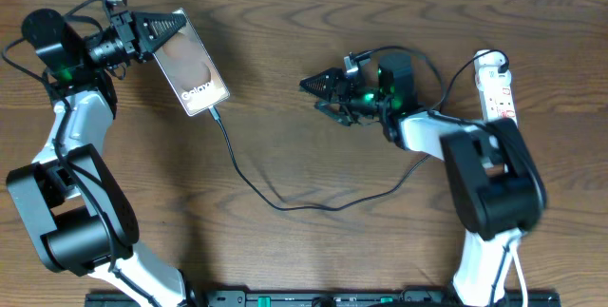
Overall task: Plug charger to phone and switch on socket
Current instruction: 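Release the plug and move the right gripper over the power strip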
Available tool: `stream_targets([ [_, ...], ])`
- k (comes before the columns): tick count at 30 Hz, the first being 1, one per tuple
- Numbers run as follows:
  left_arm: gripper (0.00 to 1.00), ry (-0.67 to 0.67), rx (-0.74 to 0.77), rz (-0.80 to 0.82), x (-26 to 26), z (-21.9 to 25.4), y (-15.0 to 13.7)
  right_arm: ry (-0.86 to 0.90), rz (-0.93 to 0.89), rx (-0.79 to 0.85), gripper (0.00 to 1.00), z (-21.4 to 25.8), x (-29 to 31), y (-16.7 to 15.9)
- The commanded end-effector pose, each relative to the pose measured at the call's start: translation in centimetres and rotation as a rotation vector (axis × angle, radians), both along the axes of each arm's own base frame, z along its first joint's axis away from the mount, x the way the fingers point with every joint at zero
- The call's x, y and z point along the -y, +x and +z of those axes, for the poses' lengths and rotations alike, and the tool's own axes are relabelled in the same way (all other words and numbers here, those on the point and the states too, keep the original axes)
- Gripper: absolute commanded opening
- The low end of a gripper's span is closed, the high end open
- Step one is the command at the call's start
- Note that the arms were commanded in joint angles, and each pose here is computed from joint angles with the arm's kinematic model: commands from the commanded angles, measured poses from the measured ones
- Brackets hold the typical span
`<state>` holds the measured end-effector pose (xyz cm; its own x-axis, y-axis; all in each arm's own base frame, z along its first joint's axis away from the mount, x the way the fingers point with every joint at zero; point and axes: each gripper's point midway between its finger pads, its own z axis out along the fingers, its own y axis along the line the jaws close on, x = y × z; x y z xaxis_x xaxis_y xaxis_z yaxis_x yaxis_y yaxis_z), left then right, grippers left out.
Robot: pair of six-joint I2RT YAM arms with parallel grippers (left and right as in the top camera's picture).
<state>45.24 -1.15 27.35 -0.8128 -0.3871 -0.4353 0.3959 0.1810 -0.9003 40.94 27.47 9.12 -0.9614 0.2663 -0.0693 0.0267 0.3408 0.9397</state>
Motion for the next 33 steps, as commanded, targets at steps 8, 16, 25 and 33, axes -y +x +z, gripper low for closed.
stream_targets([
  [8, 0.07, 0.006, 0.014, -0.024, 0.3, 1.2, -0.6, -0.619, -0.418, 0.246, 0.99, 9.8, 12.1, -2.3],
  [16, 0.07, 0.017, 0.040, -0.074, 2.5, 1.2, -0.7, -0.940, -0.690, 0.227, 0.99, 12.8, 21.1, -7.1],
  [25, 0.07, 0.021, 0.055, -0.160, 6.3, 1.0, -1.2, -0.998, -0.661, 0.171, 0.99, 11.5, 21.7, -8.3],
  [33, 0.07, 0.001, -0.037, -0.142, 8.7, -4.5, -2.2, -0.999, -0.655, 0.165, 0.99, 11.3, 21.7, -8.4],
])
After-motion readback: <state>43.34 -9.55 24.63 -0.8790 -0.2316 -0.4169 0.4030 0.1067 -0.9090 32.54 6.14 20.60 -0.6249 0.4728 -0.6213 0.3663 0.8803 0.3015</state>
